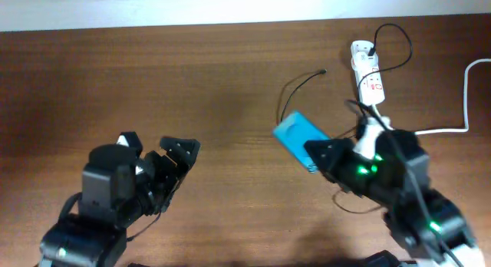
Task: Plug charger to phone and switch on socket
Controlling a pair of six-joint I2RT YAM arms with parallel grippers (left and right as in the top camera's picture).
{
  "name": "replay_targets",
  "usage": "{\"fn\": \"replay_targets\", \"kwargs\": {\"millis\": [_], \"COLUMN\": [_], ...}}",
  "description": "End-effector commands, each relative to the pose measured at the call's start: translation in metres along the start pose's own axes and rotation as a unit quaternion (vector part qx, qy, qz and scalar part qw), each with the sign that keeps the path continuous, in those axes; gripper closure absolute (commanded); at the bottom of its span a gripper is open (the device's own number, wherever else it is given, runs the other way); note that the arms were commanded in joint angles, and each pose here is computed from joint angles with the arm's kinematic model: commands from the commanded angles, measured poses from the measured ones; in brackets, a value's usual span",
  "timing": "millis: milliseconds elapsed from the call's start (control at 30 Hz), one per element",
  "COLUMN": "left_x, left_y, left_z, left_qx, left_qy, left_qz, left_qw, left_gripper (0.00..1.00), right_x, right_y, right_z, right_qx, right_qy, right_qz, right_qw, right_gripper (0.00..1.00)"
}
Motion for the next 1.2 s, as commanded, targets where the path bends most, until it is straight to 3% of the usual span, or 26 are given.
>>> {"fn": "replay_targets", "kwargs": {"millis": [0,67,167,267,400,500,600,633,733,1000,1167], "left_x": [-0.013,-0.025,-0.044,-0.044,-0.053,-0.054,-0.057,-0.057,-0.057,-0.059,-0.058], "left_y": [-0.025,-0.039,-0.063,-0.064,-0.063,-0.064,-0.064,-0.064,-0.064,-0.063,-0.064], "left_z": [0.007,0.009,0.006,0.006,0.011,0.016,0.019,0.019,0.019,0.016,0.017], "left_qx": [0.025,0.053,0.117,0.114,0.098,0.085,0.078,0.078,0.086,0.106,0.102], "left_qy": [0.013,0.015,0.006,-0.026,-0.048,-0.031,-0.005,0.012,0.058,0.122,0.123], "left_qz": [-0.015,-0.041,-0.087,-0.09,-0.114,-0.111,-0.116,-0.115,-0.112,-0.111,-0.108], "left_qw": [1.0,0.998,0.989,0.989,0.987,0.99,0.99,0.99,0.988,0.981,0.981], "left_gripper": [0.01,0.01,0.02,0.06,0.08,0.12,0.12,0.14,0.34,0.46,0.56], "right_x": [-0.001,0.011,0.002,0.025,0.04,0.047,0.066,0.066,0.066,0.064,0.064], "right_y": [-0.031,-0.039,-0.065,-0.085,-0.085,-0.086,-0.084,-0.085,-0.086,-0.091,-0.091], "right_z": [-0.011,-0.007,-0.009,-0.021,-0.023,-0.035,-0.047,-0.046,-0.042,-0.047,-0.047], "right_qx": [0.082,0.082,0.135,0.182,0.204,0.218,0.211,0.207,0.179,0.181,0.193], "right_qy": [0.025,0.041,-0.064,-0.066,-0.168,-0.205,-0.187,-0.187,-0.128,-0.132,-0.181], "right_qz": [0.068,0.101,0.069,0.119,0.133,0.133,0.179,0.179,0.193,0.185,0.176], "right_qw": [0.994,0.991,0.986,0.974,0.955,0.945,0.943,0.943,0.956,0.957,0.948], "right_gripper": [0.96,0.96,0.96,0.96,0.96,0.96,0.96,0.96,0.96,0.96,0.96]}}
Point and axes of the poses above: each gripper's point midway between its finger pads, its own y axis back along the fingers, its own x axis along the line the jaws close on, z = x × y, the point moved 5 cm from there along y, back along the fingers, and after that the axes turned 9 degrees about -y, right-handed, at the moved point
